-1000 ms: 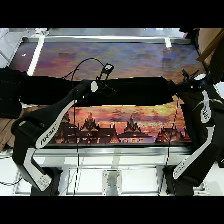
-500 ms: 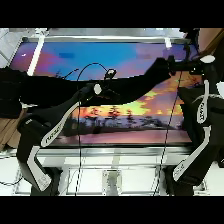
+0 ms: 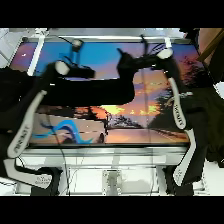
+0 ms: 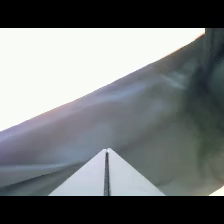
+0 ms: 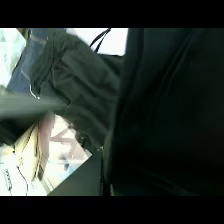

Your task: Fold the clothes and pants, and hang the long-sleeved shirts on hangers.

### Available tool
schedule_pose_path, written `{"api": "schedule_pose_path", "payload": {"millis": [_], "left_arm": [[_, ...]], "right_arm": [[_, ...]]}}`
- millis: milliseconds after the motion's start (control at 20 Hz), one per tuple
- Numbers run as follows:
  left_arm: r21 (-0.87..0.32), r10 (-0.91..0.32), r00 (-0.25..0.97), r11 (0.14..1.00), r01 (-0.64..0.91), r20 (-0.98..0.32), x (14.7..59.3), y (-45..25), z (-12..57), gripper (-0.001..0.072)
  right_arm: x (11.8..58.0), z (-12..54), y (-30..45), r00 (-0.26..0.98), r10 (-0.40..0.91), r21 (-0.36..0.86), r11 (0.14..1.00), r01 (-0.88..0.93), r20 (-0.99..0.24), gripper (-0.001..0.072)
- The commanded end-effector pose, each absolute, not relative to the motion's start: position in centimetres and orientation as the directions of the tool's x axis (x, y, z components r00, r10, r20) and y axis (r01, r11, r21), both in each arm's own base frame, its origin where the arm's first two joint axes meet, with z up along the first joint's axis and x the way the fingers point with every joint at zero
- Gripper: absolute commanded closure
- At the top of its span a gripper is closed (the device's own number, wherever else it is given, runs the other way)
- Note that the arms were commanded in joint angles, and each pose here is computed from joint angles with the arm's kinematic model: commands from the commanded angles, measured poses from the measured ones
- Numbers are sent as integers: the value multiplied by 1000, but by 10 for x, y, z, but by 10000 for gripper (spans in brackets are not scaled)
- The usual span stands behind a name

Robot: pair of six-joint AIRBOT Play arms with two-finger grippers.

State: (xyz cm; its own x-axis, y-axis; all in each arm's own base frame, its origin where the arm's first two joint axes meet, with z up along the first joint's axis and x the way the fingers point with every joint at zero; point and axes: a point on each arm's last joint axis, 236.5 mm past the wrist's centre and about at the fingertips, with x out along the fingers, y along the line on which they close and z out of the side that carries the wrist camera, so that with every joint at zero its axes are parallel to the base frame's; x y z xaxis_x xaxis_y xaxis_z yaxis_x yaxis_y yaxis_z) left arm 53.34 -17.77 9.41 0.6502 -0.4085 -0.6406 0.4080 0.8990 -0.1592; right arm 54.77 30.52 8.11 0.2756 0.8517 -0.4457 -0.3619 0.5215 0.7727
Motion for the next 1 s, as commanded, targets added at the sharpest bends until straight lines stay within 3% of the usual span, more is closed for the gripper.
{"api": "schedule_pose_path", "payload": {"millis": [0,300,350,450,550,650,800,950], "left_arm": [[-133,-303,725,950,284,-619,524,-83,148,687],[-138,-260,713,965,225,-652,506,-41,157,687],[-140,-261,708,964,226,-656,505,-41,156,687],[-140,-262,707,964,227,-656,505,-42,156,687],[-141,-262,707,964,227,-657,505,-42,156,687],[-145,-267,694,962,231,-668,502,-43,153,687],[-150,-273,675,960,236,-686,497,-44,149,687],[-150,-273,675,960,235,-685,497,-44,149,687]], "right_arm": [[529,45,392,288,836,735,548,-400,-467,710],[499,3,486,305,851,779,518,-354,-428,708],[494,6,493,297,858,786,506,-354,-419,671],[483,19,500,255,883,813,465,-351,-395,136],[477,30,490,199,896,819,444,-365,-397,107],[481,33,452,154,877,788,477,-388,-455,109],[496,23,356,112,785,698,598,-393,-609,113],[513,-10,252,110,641,602,757,-253,-759,115]]}}
